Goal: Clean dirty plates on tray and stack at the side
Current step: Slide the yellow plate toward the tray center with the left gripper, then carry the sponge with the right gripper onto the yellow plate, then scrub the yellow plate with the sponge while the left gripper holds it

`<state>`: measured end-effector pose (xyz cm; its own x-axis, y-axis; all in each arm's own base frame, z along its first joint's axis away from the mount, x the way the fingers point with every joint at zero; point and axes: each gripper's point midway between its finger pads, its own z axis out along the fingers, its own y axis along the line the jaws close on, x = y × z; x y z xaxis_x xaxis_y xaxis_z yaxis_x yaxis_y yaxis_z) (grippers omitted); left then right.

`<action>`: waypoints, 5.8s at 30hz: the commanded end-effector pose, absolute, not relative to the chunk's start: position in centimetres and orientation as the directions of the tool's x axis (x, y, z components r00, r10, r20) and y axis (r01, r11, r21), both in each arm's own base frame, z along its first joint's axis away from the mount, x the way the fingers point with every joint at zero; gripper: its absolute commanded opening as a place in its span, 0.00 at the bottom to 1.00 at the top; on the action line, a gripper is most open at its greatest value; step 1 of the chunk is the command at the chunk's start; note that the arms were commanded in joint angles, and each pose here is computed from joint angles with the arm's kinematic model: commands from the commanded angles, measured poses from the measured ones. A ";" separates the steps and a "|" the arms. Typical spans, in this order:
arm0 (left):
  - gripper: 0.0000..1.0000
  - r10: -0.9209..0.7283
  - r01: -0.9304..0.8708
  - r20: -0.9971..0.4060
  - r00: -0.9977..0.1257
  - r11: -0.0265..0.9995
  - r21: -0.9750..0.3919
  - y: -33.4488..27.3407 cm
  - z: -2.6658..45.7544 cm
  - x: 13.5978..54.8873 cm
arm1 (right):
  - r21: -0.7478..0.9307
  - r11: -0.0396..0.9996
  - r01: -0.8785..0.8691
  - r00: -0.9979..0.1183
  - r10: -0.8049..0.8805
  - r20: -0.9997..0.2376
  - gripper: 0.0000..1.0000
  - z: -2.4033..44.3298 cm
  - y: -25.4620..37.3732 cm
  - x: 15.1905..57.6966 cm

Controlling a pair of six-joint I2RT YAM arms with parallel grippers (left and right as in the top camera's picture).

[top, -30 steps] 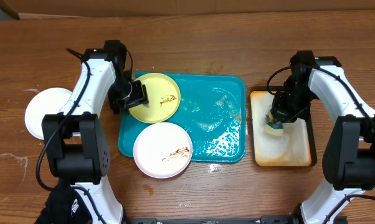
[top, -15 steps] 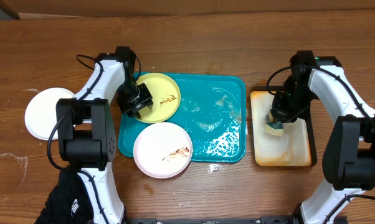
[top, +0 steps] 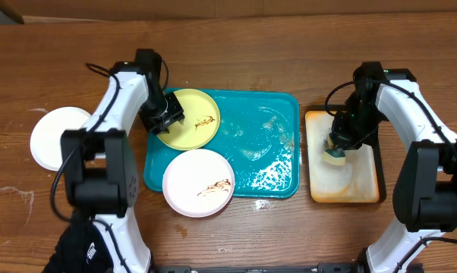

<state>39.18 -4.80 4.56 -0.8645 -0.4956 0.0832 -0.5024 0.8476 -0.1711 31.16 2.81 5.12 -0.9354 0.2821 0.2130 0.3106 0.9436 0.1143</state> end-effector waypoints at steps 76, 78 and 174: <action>0.04 -0.175 -0.184 -0.097 -0.980 0.979 0.092 -1.5 -2.2 37.4 | 0.231 0.960 0.161 -0.984 0.140 0.106 0.04 5.8 4.2 33.3; 0.04 -0.170 -0.179 -0.096 -0.981 0.979 0.099 -1.4 -2.1 37.4 | 0.292 0.949 0.123 -0.992 0.107 0.073 0.04 6.2 5.1 34.1; 0.04 -0.084 -0.079 -0.128 -0.988 0.996 -0.044 -12.5 2.3 39.1 | -0.047 0.961 0.271 -0.903 0.237 -0.357 0.04 7.4 16.8 40.2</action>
